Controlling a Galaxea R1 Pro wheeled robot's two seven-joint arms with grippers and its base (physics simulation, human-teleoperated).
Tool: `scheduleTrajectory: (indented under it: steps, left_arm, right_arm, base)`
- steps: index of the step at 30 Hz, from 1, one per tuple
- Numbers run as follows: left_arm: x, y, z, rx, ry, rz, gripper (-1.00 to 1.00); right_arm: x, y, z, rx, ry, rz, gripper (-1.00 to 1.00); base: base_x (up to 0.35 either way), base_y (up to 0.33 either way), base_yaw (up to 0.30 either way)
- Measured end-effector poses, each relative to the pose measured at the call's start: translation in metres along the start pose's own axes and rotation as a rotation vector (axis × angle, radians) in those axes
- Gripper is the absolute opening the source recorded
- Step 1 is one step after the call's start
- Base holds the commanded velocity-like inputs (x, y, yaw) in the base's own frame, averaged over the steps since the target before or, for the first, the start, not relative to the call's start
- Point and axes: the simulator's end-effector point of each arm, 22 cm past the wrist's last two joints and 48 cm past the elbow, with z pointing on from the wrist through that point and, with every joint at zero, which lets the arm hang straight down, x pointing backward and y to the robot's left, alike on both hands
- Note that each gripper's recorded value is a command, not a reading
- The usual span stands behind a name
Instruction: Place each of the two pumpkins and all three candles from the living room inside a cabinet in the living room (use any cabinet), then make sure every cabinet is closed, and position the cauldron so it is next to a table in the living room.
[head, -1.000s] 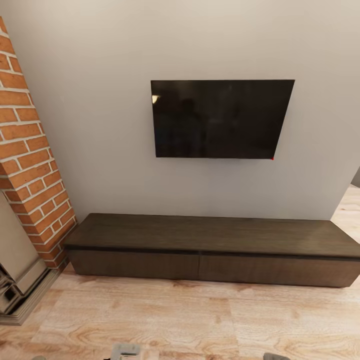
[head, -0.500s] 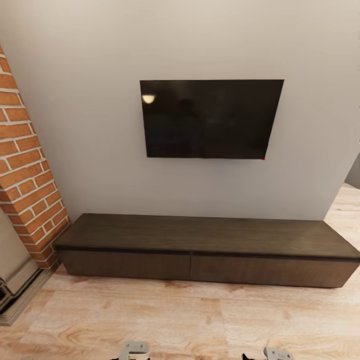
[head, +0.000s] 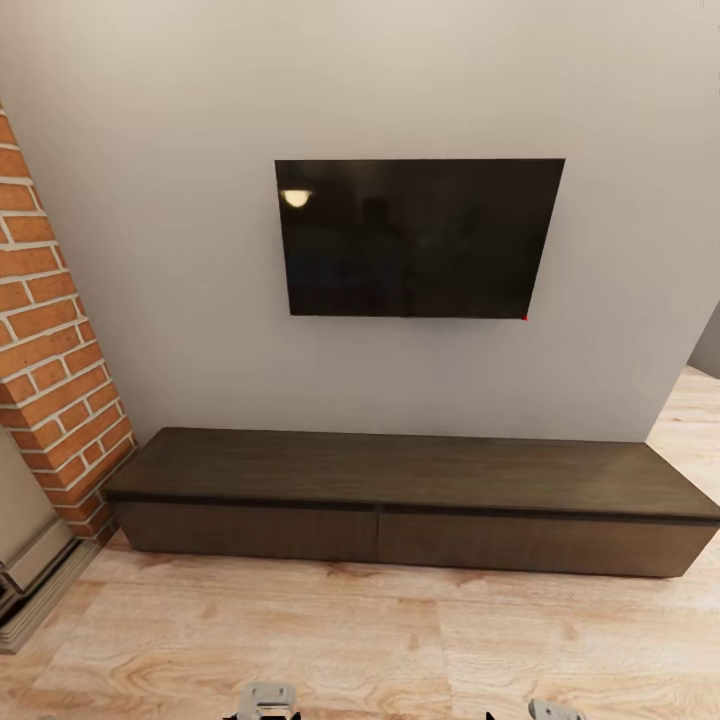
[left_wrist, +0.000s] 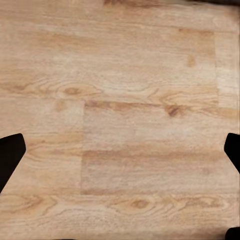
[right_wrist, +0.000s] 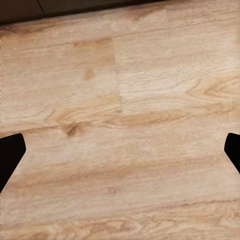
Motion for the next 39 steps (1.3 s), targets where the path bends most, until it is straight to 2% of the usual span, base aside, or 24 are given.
scheduleTrajectory:
  steps: [8,11,13,15,16,18,20,21,23,26,28,29,33,35,36,37,39]
  left_arm:
    - [-0.018,-0.007,-0.005,0.037,-0.022,-0.061,1.0]
    - [-0.038,-0.02,-0.016,0.09,-0.009,-0.123,1.0]
    - [-0.053,-0.031,-0.028,0.135,0.017,-0.153,1.0]
    - [-0.071,-0.039,-0.043,0.172,0.031,-0.162,1.0]
    - [-0.075,-0.039,-0.046,0.178,0.03,-0.163,1.0]
    - [-0.095,-0.036,-0.06,0.201,0.017,-0.193,1.0]
    - [-0.102,-0.039,-0.065,0.242,0.015,-0.252,1.0]
    - [-0.106,-0.044,-0.069,0.283,0.017,-0.301,1.0]
    - [-0.105,-0.044,-0.07,0.321,0.025,-0.348,1.0]
    - [-0.092,-0.034,-0.063,0.348,0.06,-0.399,1.0]
    - [-0.089,-0.034,-0.061,0.366,0.066,-0.422,1.0]
    - [-0.088,-0.034,-0.06,0.372,0.068,-0.429,1.0]
    - [-0.089,-0.035,-0.057,0.384,0.061,-0.429,1.0]
    - [-0.105,-0.043,-0.059,0.422,0.054,-0.414,1.0]
    - [-0.113,-0.05,-0.063,0.458,0.068,-0.405,1.0]
    - [-0.121,-0.059,-0.067,0.499,0.081,-0.397,1.0]
    - [-0.142,-0.07,-0.073,0.566,0.074,-0.394,1.0]
  right_arm:
    - [-0.002,0.0,0.0,0.003,-0.014,0.002,1.0]
    - [-0.002,-0.001,0.0,0.003,-0.026,0.009,1.0]
    - [-0.001,-0.001,0.001,-0.001,-0.025,0.039,1.0]
    - [-0.002,-0.001,0.0,-0.009,-0.024,0.106,1.0]
    - [-0.003,-0.001,0.0,-0.015,-0.024,0.157,1.0]
    - [-0.003,0.001,0.0,-0.033,-0.016,0.294,1.0]
    - [-0.006,-0.001,0.0,-0.047,-0.015,0.444,1.0]
    - [-0.007,-0.006,0.0,-0.051,-0.018,0.538,1.0]
    - [-0.007,-0.009,0.002,-0.056,-0.02,0.632,1.0]
    - [-0.006,-0.011,0.005,-0.062,-0.026,0.691,1.0]
    - [-0.004,-0.01,0.008,-0.07,-0.028,0.702,1.0]
    - [-0.007,-0.006,0.009,-0.098,-0.038,0.704,1.0]
    - [-0.02,0.011,0.01,-0.215,-0.079,0.697,1.0]
    - [-0.028,0.004,0.01,-0.247,-0.104,0.687,1.0]
    - [-0.035,-0.005,0.009,-0.259,-0.126,0.699,1.0]
    - [-0.044,-0.013,0.008,-0.279,-0.156,0.734,1.0]
    - [-0.066,-0.025,0.003,-0.339,-0.231,0.833,1.0]
  base:
    - [0.0,0.0,0.0]
    - [0.0,0.0,0.0]
    - [0.0,0.0,0.0]
    - [0.0,0.0,0.0]
    - [0.0,0.0,0.0]
    - [0.0,0.0,0.0]
    - [0.0,0.0,0.0]
    - [0.0,0.0,0.0]
    - [0.0,0.0,0.0]
    - [0.0,0.0,0.0]
    - [0.0,0.0,0.0]
    - [0.0,0.0,0.0]
    - [0.0,0.0,0.0]
    - [0.0,0.0,0.0]
    - [0.0,0.0,0.0]
    - [0.0,0.0,0.0]
    - [0.0,0.0,0.0]
